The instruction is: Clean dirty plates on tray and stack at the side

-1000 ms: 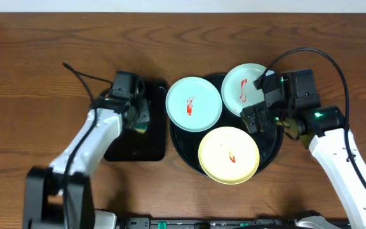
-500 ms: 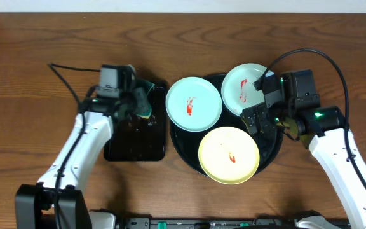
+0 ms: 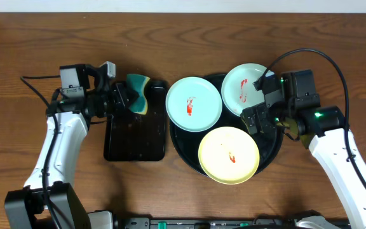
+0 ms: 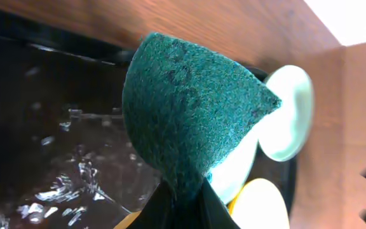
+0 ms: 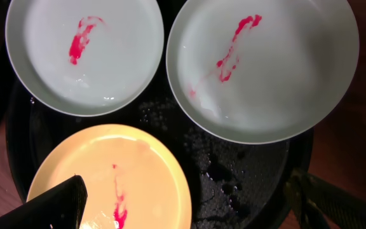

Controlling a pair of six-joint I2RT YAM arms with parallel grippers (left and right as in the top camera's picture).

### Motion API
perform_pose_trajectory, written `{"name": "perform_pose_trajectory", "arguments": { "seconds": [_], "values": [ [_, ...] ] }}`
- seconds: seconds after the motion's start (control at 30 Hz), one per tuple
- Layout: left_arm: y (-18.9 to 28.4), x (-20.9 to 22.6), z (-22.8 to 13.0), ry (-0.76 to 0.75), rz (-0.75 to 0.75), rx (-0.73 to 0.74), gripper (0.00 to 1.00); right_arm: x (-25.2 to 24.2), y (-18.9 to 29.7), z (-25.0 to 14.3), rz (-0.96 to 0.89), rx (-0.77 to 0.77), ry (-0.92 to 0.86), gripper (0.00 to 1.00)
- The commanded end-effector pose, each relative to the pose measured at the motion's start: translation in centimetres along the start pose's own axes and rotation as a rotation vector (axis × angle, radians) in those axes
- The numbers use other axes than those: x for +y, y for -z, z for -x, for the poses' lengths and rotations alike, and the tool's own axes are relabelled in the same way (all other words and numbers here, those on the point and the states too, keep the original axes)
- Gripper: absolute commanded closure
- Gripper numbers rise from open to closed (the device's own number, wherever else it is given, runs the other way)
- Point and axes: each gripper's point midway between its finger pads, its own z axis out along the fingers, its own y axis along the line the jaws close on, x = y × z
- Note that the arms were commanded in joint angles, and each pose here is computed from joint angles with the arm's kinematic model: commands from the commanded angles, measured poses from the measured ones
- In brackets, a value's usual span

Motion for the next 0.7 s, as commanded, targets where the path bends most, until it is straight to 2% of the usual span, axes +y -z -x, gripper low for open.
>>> {"name": "perform_pose_trajectory", "arguments": {
  "seconds": [0.0, 0.67],
  "values": [
    [1.18, -2.48, 0.59, -0.069, -0.111, -0.014, 0.93, 0.38, 0.22, 0.29, 0.014, -0.001, -0.011, 0.01],
    [1.24, -2.8, 0.53, -0.074, -0.131, -0.011, 0.93, 0.46, 0.23, -0.48, 0.017, 0.03, -0.017, 0.01]
  ]
}}
